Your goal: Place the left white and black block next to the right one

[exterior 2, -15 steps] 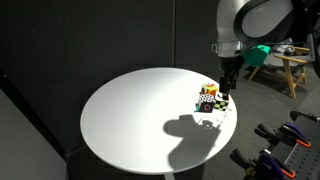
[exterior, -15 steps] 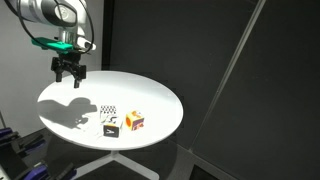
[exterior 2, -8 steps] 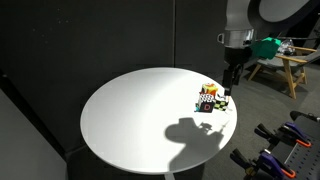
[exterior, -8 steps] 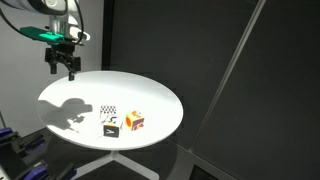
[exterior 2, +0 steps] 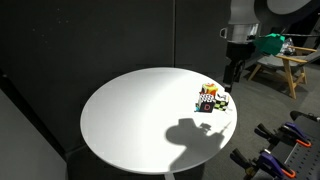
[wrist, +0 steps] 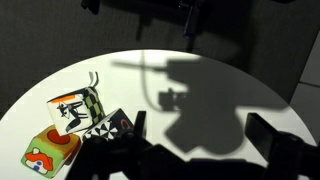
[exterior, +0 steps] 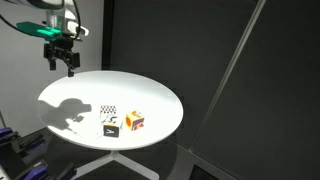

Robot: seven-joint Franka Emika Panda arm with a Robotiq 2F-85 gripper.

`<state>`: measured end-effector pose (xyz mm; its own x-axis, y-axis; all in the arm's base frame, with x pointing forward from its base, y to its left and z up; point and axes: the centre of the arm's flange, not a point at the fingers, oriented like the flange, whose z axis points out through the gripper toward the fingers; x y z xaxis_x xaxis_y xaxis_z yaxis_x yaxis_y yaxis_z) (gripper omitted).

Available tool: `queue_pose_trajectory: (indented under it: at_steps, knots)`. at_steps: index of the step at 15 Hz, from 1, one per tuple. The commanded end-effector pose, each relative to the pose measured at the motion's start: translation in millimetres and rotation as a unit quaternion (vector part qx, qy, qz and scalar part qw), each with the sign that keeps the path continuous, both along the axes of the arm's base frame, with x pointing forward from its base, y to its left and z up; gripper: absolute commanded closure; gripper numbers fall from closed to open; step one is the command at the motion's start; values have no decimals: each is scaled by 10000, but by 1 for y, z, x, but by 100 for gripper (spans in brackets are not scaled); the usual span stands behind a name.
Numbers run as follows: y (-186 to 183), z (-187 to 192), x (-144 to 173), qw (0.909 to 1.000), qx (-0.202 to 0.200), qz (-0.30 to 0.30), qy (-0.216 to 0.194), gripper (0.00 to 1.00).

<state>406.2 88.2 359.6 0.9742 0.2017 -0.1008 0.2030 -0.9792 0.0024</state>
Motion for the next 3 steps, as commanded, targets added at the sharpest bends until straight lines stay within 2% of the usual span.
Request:
queue_pose_trajectory:
  at_steps: [1,3]
  knots:
    - [0,-1,0,10000,-2,0,13,0]
    - [0,-2,0,10000,-3,0,24,0]
